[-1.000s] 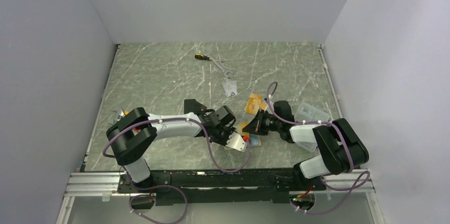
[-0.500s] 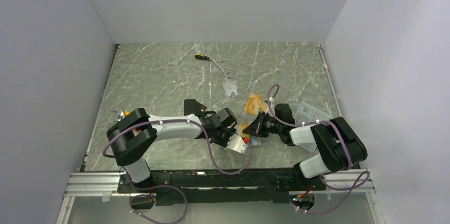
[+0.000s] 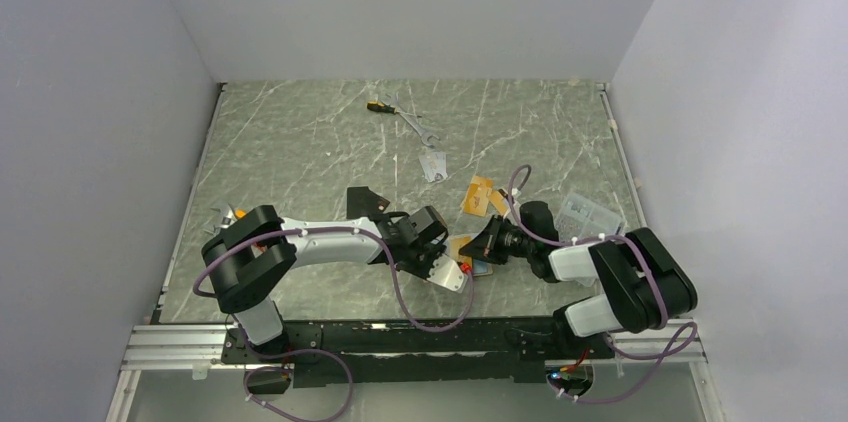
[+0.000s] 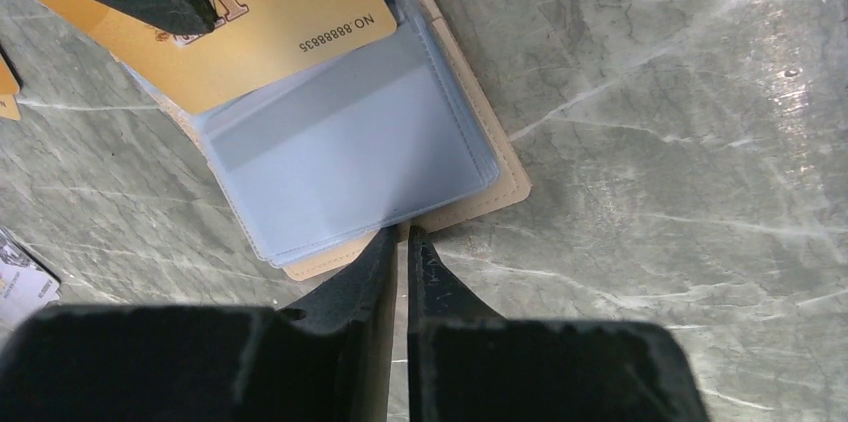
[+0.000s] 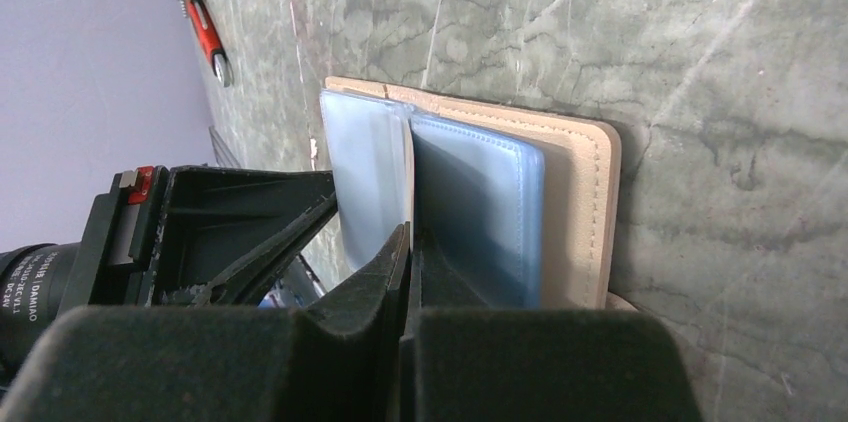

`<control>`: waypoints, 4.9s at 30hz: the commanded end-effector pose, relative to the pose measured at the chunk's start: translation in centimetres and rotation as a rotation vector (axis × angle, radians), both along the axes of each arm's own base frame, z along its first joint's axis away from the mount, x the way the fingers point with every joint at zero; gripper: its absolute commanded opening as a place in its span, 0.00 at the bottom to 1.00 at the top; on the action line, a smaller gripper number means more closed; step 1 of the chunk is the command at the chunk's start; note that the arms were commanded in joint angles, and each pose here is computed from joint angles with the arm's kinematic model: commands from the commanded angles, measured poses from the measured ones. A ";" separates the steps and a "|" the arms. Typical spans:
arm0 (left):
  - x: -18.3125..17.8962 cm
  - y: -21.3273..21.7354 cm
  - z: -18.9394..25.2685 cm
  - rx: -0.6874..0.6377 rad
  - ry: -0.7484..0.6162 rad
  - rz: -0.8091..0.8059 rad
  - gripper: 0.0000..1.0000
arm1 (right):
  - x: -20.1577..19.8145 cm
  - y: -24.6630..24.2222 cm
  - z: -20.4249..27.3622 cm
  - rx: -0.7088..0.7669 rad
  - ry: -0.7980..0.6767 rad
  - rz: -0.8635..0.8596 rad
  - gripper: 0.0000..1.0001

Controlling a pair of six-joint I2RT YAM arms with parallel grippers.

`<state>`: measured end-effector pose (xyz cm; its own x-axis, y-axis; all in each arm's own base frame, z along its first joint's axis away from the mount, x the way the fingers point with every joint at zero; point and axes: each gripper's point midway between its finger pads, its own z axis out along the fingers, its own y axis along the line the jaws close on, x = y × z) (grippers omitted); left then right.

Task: Put the credit cards into the card holder
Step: Insert the credit card into the card holder.

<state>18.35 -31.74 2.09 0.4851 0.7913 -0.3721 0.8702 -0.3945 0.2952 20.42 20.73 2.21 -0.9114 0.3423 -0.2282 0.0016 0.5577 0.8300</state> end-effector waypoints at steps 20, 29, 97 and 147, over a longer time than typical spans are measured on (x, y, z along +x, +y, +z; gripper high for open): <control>-0.9 0.1 -0.5 0.022 0.004 -0.034 0.08 | -1.3 0.6 -1.7 -0.023 0.104 0.094 0.00; -0.9 0.2 -0.3 0.020 -0.001 -0.033 0.07 | -2.2 0.9 -2.4 -0.025 0.149 0.139 0.00; -1.1 1.0 -0.1 0.043 -0.001 -0.026 0.00 | -1.9 3.4 -0.5 -0.421 0.071 0.250 0.51; -1.2 1.5 -0.3 0.055 -0.008 -0.037 0.00 | -1.4 4.3 -0.2 -0.429 0.069 0.215 0.00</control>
<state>18.08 -31.04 2.09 0.5088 0.7935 -0.3340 0.8542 -0.4170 0.3106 18.52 23.77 1.56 -0.9727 0.0430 -0.2281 -0.0848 0.8491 0.5215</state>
